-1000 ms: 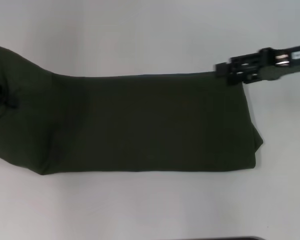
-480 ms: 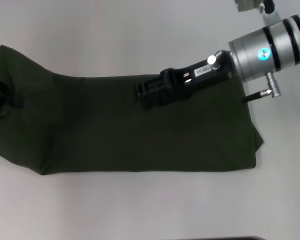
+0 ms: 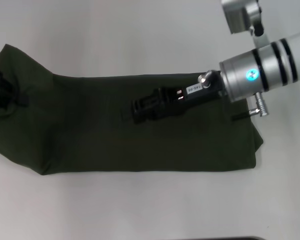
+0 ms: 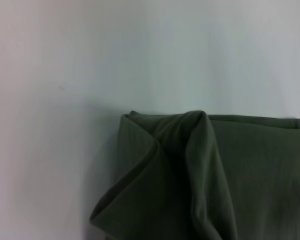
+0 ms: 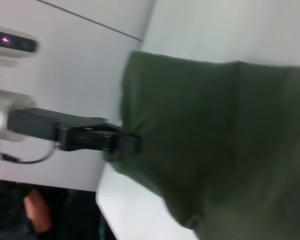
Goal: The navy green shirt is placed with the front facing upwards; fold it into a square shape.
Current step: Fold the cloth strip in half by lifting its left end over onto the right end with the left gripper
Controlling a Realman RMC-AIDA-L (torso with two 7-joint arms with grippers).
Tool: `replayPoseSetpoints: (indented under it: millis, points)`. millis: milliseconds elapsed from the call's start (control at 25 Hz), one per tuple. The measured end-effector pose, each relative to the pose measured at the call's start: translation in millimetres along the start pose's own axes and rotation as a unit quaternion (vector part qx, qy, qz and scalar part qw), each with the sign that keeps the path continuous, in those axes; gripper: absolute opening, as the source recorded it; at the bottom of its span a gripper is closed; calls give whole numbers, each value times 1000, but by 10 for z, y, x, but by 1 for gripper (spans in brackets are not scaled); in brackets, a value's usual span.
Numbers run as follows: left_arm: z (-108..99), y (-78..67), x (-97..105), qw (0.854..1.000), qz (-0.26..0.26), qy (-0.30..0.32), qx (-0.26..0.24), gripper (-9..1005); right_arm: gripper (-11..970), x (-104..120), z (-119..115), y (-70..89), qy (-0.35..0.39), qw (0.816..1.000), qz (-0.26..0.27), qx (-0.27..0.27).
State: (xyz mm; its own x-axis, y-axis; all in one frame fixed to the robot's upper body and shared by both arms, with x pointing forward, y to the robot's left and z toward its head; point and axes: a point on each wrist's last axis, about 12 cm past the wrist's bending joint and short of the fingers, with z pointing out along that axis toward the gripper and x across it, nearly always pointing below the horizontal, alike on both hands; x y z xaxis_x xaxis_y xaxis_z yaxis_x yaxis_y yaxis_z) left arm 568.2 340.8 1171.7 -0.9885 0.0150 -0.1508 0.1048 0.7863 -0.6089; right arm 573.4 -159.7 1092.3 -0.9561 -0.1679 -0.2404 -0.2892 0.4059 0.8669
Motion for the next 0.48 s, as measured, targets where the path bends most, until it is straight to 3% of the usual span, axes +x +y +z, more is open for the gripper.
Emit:
replayPoseSetpoints:
  millis: [320, 480]
  points:
    - [10, -17, -16, 1000, 3, -2, 0, 111, 486, 21, 298, -29, 34, 998, 18, 42]
    - [-2, -21, -20, 1000, 3, -4, 1, 111, 285, -6, 388, -4, 38, 998, 18, 50]
